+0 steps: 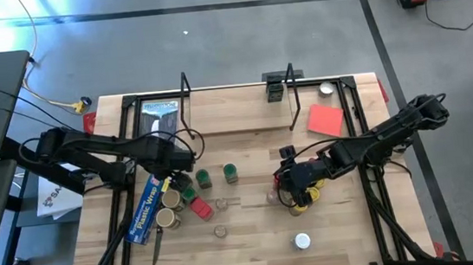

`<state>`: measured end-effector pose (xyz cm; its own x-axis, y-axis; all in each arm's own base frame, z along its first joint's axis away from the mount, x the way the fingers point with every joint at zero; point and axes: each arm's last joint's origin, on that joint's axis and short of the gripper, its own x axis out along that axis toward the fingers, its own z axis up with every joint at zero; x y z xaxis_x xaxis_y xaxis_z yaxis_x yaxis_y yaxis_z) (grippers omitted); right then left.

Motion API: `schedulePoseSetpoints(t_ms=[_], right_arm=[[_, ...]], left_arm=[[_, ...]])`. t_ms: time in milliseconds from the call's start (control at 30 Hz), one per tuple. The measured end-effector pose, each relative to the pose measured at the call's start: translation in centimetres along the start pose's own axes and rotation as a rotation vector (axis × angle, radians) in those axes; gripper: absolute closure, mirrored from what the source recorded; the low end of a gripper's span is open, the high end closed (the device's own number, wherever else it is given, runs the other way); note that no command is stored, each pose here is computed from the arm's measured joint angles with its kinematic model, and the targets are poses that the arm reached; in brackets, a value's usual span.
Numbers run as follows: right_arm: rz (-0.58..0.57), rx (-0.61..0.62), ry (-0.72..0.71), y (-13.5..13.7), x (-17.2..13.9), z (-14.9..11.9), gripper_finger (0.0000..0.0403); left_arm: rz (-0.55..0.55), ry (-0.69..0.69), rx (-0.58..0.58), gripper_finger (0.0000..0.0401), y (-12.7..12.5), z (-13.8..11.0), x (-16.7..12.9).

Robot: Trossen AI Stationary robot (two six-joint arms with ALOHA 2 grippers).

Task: Shelf spices
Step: Move the white seasoning bottle to the bottom left of the table

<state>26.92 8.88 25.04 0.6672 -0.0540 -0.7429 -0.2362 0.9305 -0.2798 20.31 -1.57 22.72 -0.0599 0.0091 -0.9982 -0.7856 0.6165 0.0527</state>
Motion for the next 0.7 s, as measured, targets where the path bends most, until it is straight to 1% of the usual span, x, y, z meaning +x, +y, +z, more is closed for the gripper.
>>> schedulePoseSetpoints(t_ms=[133,300,400,533,633,700], right_arm=[[0.000,0.000,0.000,0.00,-0.01,0.01,0.0217],[0.000,0.000,0.000,0.00,-0.01,0.01,0.0217],[0.000,0.001,0.000,-0.01,0.00,0.01,0.0217],[0.000,0.001,-0.001,0.00,-0.01,0.01,0.0217],[0.000,0.001,-0.001,-0.01,-0.01,0.02,0.0217],[0.000,0.001,-0.001,-0.01,-0.01,0.02,0.0217]], left_arm=[[-0.030,-0.021,0.010,0.0109,-0.28,0.19,0.24],[-0.048,-0.038,0.018,0.0130,-0.46,0.32,0.21],[-0.046,-0.038,0.019,0.0157,-0.44,0.31,0.21],[-0.052,-0.031,0.031,0.0203,-0.41,0.37,0.19],[-0.051,-0.008,0.033,0.0205,-0.16,0.54,-0.02],[-0.034,-0.004,0.040,0.0205,0.08,0.71,-0.69]])
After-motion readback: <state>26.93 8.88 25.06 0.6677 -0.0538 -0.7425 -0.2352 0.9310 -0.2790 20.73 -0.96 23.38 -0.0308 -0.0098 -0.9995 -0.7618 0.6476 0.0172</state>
